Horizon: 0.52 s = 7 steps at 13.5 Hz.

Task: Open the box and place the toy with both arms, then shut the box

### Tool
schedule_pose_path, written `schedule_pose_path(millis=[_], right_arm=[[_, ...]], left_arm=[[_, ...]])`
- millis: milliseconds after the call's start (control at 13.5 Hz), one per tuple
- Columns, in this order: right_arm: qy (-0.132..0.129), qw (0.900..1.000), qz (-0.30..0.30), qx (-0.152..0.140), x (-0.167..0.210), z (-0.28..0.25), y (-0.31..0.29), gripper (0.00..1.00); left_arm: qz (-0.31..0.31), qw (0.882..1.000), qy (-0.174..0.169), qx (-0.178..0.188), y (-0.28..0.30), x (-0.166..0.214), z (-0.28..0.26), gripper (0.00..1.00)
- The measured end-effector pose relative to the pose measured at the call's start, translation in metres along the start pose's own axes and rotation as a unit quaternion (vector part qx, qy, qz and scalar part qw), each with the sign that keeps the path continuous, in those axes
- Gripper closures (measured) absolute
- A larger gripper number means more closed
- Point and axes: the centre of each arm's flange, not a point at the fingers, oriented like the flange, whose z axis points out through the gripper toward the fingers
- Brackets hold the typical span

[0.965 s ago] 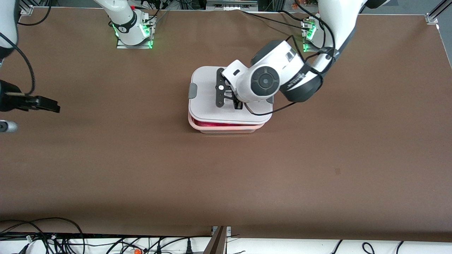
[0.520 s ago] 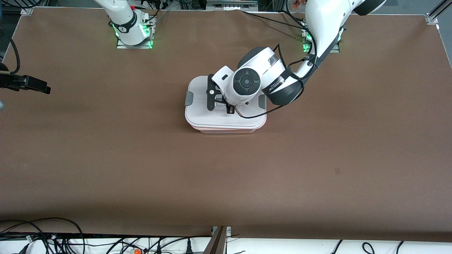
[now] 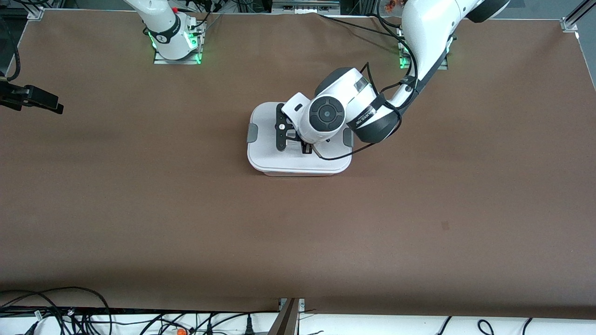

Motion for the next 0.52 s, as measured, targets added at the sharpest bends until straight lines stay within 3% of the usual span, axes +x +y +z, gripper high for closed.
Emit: schedule_pose_path(millis=[520], right_arm=[[-0.007,1.0,-0.012,0.0,0.0008,0.0064,-0.0008,0.0]], left_arm=[[-0.021,1.0,-0.004,-0.003,0.0051,0.0044,0.0059,0.93]])
